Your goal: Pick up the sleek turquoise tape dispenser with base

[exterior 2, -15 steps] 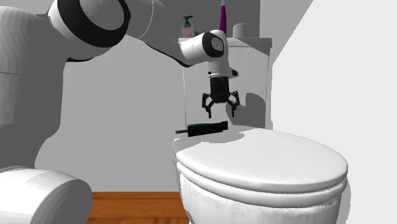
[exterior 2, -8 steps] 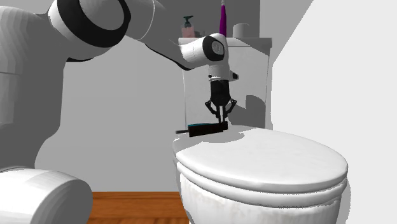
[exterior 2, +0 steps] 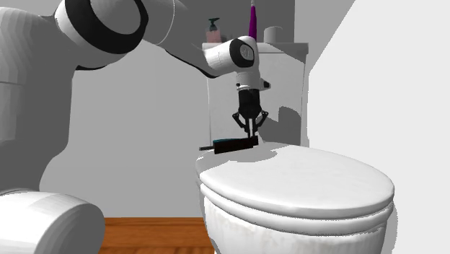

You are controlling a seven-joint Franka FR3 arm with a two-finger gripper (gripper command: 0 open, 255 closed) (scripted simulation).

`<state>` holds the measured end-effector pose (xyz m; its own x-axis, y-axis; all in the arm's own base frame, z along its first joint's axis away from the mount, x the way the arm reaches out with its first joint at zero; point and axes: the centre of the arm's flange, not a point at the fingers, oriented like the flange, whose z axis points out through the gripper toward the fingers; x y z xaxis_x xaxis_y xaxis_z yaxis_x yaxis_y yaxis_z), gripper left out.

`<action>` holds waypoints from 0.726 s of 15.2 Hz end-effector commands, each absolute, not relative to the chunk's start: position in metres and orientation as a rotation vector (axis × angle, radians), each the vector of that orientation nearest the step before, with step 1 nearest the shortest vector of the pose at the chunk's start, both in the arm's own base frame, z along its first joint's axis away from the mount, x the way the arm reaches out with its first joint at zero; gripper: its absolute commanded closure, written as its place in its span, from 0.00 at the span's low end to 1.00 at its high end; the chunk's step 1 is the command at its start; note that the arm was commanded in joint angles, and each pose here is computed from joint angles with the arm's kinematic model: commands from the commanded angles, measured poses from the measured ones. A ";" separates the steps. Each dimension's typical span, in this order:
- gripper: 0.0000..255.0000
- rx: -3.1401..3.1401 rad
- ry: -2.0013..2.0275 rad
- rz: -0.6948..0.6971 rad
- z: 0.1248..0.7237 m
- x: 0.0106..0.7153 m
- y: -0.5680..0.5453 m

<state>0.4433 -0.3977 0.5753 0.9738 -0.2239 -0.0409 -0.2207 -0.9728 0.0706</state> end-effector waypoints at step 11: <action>1.00 3.056 -0.344 -0.075 0.638 0.443 -0.397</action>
<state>0.4429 -0.3984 0.6322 0.9737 -0.2240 -0.0407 -0.2208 -0.9727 0.0709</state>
